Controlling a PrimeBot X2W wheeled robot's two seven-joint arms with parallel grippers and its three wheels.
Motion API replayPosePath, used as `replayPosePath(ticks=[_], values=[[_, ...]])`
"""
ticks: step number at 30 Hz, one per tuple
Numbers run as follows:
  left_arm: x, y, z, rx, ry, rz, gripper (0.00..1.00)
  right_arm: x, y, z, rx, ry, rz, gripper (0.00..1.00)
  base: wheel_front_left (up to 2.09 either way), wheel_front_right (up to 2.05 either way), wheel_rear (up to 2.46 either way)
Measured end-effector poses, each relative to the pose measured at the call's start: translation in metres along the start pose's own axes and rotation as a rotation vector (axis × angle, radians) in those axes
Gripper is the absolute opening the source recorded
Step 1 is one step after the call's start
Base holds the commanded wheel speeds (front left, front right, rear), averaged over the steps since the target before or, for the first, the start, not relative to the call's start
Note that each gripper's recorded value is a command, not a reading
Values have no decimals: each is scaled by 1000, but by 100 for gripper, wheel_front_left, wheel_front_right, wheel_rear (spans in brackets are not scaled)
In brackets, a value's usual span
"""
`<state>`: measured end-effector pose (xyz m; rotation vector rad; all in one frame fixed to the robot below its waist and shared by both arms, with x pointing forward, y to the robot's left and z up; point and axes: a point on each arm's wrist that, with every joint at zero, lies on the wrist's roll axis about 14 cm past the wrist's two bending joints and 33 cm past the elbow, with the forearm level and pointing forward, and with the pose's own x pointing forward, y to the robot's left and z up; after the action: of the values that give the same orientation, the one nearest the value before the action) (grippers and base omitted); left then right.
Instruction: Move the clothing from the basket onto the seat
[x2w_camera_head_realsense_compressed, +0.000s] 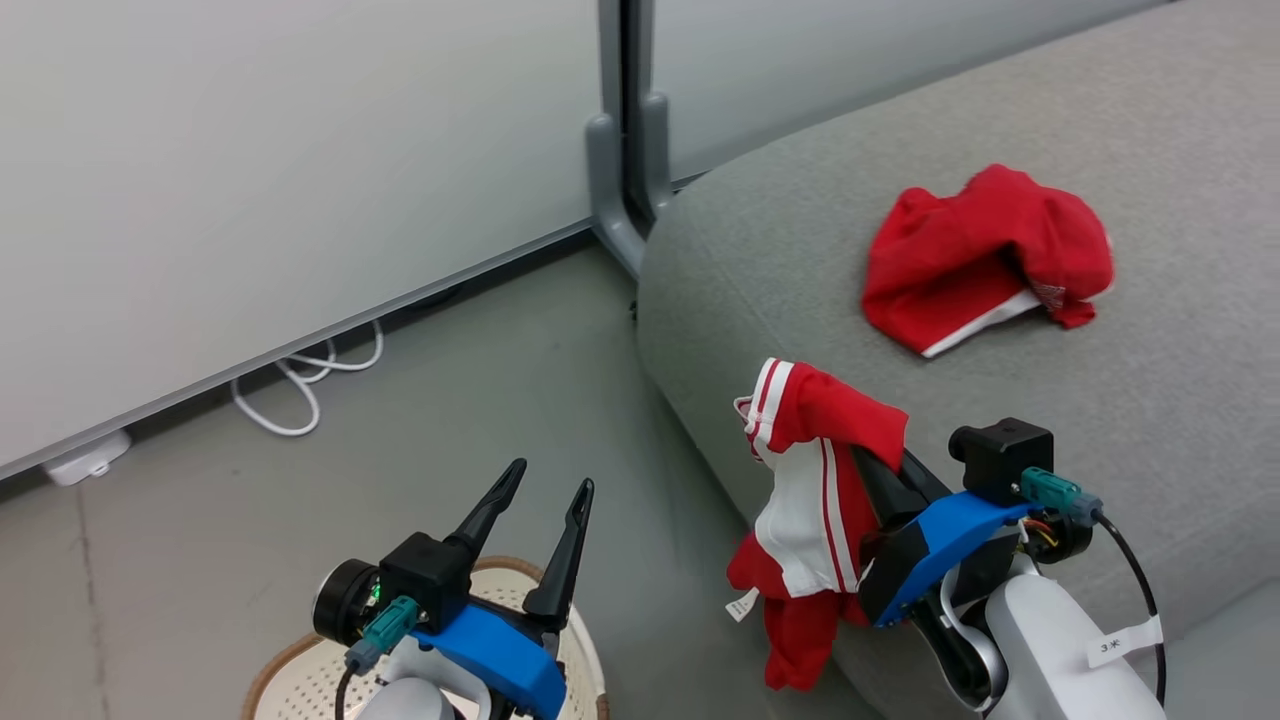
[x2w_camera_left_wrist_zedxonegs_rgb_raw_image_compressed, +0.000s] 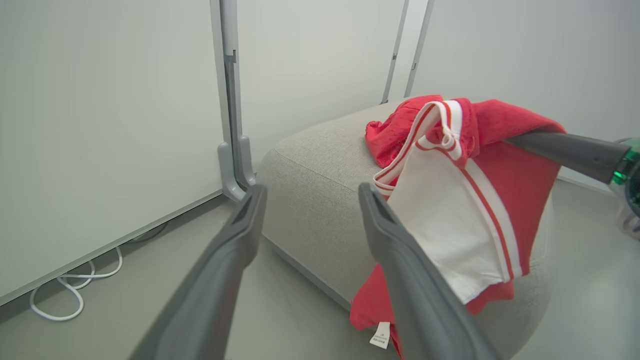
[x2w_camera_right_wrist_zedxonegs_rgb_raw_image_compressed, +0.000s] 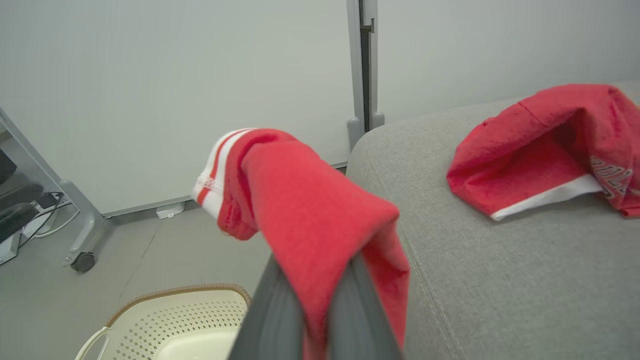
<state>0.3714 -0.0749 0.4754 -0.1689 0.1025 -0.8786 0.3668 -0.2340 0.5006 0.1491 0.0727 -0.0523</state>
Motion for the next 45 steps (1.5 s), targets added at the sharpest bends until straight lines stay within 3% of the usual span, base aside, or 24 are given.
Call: replayPosePath(ticks=[12,29,35,45], values=[[17,-23,-10,-10,28,-86,100,-26,-31,-7,24,4,-105,0,0,0,0],[17,-17,-14,-21,33,-80,100,-13,-45,7,30,-27,-127,0,0,0,0],[22,-6,-15,-27,26,-70,100,7,-77,47,-76,-65,-168,0,0,0,0],[36,34,-24,-27,13,-41,100,49,-141,158,-309,-177,-301,0,0,0,0]])
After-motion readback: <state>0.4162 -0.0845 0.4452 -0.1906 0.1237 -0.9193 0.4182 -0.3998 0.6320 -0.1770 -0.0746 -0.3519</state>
